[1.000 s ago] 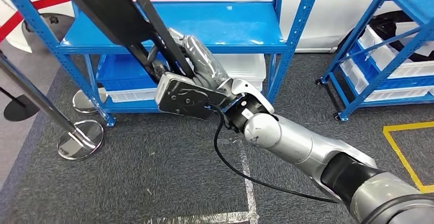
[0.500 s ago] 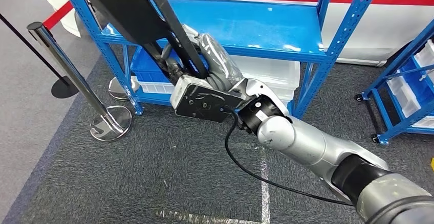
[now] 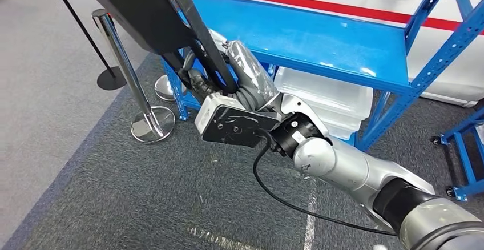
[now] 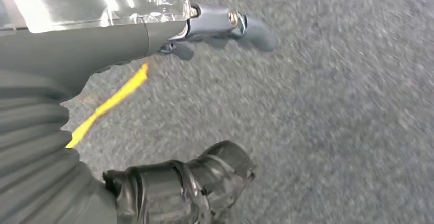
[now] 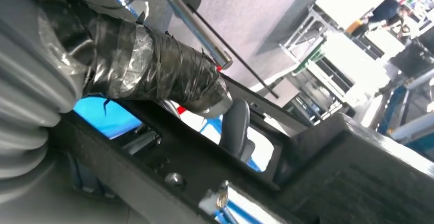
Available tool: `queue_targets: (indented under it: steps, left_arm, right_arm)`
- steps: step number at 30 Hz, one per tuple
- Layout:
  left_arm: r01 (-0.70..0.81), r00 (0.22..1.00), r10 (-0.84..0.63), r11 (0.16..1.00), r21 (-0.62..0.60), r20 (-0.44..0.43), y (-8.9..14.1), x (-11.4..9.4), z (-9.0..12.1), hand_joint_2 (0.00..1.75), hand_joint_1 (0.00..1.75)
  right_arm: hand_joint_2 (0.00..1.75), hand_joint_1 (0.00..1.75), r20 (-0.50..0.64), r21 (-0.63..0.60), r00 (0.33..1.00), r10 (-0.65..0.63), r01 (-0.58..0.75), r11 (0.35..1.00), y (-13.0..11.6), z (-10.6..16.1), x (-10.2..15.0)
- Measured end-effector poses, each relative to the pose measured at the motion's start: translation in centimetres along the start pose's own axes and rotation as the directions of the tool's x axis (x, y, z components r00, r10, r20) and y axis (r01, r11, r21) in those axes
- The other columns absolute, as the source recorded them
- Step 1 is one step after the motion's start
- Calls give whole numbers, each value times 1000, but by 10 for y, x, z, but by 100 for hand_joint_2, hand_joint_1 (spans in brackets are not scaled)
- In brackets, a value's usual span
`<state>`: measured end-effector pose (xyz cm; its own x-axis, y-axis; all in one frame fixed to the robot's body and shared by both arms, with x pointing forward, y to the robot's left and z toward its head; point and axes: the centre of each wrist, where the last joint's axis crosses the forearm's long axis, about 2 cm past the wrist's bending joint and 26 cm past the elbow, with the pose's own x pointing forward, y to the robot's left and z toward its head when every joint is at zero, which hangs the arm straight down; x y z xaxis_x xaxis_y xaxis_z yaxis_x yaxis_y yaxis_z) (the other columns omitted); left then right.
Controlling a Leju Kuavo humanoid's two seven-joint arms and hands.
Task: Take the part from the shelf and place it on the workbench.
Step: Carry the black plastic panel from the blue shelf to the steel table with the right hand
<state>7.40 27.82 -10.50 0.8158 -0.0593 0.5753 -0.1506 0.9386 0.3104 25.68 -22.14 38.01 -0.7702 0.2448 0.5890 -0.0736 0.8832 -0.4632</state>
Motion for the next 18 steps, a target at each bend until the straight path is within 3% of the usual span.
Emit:
queue_targets:
  steps: [18]
  left_arm:
    - [0, 1000, 0, 1000, 0, 7, 1, 2, -1, 175, 0]
  right_arm:
    - [175, 175, 13, 6, 1000, 12, -12, 1000, -3, 2, 3]
